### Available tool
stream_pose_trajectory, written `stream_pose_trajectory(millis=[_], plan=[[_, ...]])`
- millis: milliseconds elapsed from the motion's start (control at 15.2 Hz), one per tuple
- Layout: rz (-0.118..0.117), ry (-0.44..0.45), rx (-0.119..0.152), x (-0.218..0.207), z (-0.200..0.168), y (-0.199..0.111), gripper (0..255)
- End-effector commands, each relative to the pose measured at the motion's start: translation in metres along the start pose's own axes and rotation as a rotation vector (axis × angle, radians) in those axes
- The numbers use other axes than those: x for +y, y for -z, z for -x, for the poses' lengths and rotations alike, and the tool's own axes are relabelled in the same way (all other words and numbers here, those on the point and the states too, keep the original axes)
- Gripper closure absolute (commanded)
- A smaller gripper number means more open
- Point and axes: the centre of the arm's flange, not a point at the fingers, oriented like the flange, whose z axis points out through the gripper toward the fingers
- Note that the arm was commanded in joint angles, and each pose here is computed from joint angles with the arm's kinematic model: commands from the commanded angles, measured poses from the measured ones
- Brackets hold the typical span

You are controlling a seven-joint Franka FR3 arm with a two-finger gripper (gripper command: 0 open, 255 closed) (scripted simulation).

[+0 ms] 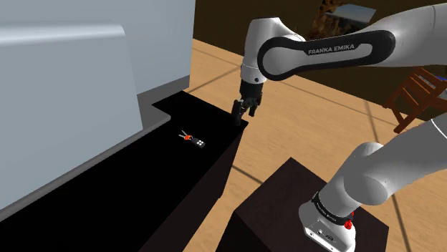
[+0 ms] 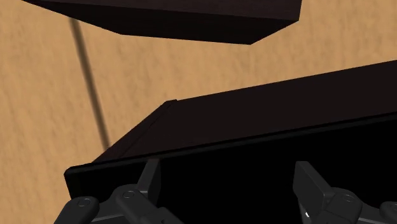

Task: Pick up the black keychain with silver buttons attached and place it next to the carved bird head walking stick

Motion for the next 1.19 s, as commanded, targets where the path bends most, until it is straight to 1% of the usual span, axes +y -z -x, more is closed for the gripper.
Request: stream_pose_trajectory(millis=[0,858,924,1122], plan=[[-0.005,-0.004,0.005,-0.018,-0.017,-0.014,0],[-0.03,-0.027,0.034,-0.118,-0.135,-0.075,0],[-0.031,-0.029,0.036,-0.123,-0.14,-0.078,0],[-0.031,-0.029,0.036,-0.123,-0.141,-0.094,0]])
